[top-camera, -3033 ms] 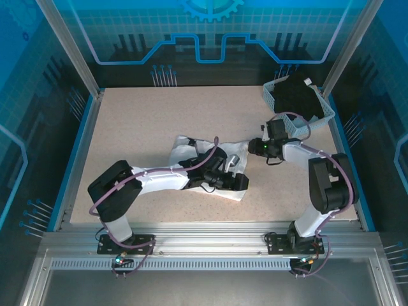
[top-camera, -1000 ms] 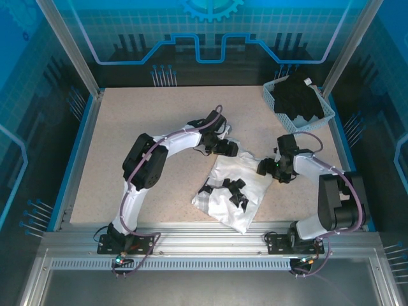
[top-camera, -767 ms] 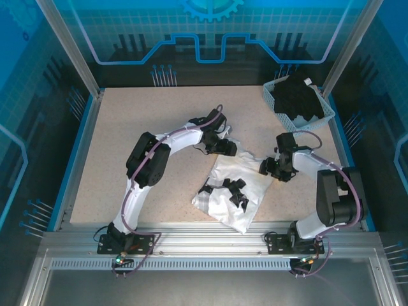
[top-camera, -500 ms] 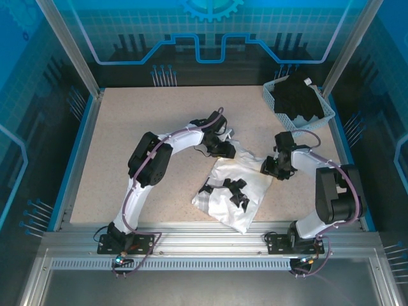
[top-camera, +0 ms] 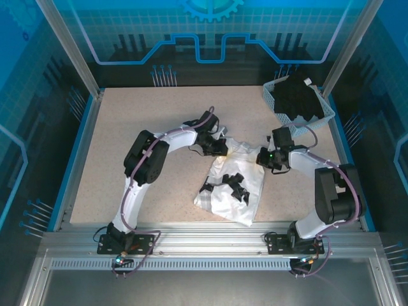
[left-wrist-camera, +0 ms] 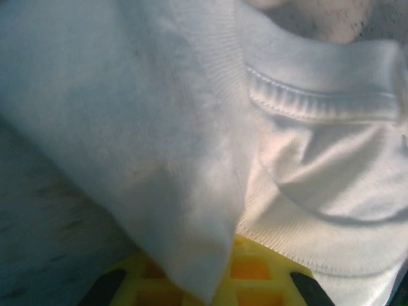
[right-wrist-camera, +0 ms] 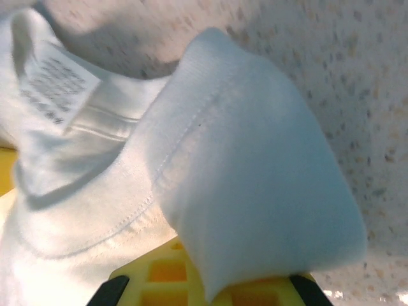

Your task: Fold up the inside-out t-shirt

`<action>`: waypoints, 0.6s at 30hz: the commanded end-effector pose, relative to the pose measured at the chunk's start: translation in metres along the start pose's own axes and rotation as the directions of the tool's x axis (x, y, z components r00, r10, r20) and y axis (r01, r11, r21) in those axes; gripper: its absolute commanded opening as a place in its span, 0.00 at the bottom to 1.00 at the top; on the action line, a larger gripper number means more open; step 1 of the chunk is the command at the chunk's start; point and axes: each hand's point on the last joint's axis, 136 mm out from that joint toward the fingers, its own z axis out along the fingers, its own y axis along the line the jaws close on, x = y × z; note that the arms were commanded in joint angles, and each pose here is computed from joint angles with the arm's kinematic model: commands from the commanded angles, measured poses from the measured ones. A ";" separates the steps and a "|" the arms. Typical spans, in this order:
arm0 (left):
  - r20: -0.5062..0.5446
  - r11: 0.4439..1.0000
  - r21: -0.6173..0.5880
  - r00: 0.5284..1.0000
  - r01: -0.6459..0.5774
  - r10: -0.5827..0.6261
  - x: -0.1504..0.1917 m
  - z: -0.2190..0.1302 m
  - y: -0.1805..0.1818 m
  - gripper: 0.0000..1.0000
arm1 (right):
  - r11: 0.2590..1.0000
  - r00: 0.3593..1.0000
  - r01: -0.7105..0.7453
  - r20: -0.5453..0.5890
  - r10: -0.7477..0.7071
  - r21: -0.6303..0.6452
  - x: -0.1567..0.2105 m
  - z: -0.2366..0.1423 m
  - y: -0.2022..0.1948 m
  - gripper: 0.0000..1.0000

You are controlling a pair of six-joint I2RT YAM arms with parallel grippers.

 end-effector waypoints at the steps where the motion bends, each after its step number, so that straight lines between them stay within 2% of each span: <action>1: 0.168 0.998 0.067 0.985 0.017 -0.028 -0.037 -0.049 -0.007 0.00 | 0.992 0.987 0.080 0.147 -0.065 -0.095 -0.033 -0.019 0.025 0.00; 9: 0.325 0.990 0.137 0.943 0.024 -0.068 -0.064 -0.094 0.004 0.00 | 0.969 0.967 0.158 0.230 -0.112 -0.190 -0.071 -0.014 0.058 0.00; 12: 0.385 0.990 0.144 0.921 0.002 -0.058 -0.078 -0.114 0.004 0.00 | 0.958 0.953 0.193 0.275 -0.130 -0.214 -0.101 -0.017 0.076 0.00; 15: 0.474 0.988 0.150 0.880 -0.037 -0.039 -0.104 -0.147 0.000 0.00 | 0.943 0.929 0.241 0.334 -0.156 -0.231 -0.140 -0.028 0.099 0.00; 18: 0.575 0.986 0.146 0.818 -0.084 -0.015 -0.138 -0.194 -0.007 0.00 | 0.923 0.893 0.302 0.409 -0.186 -0.241 -0.187 -0.050 0.128 0.00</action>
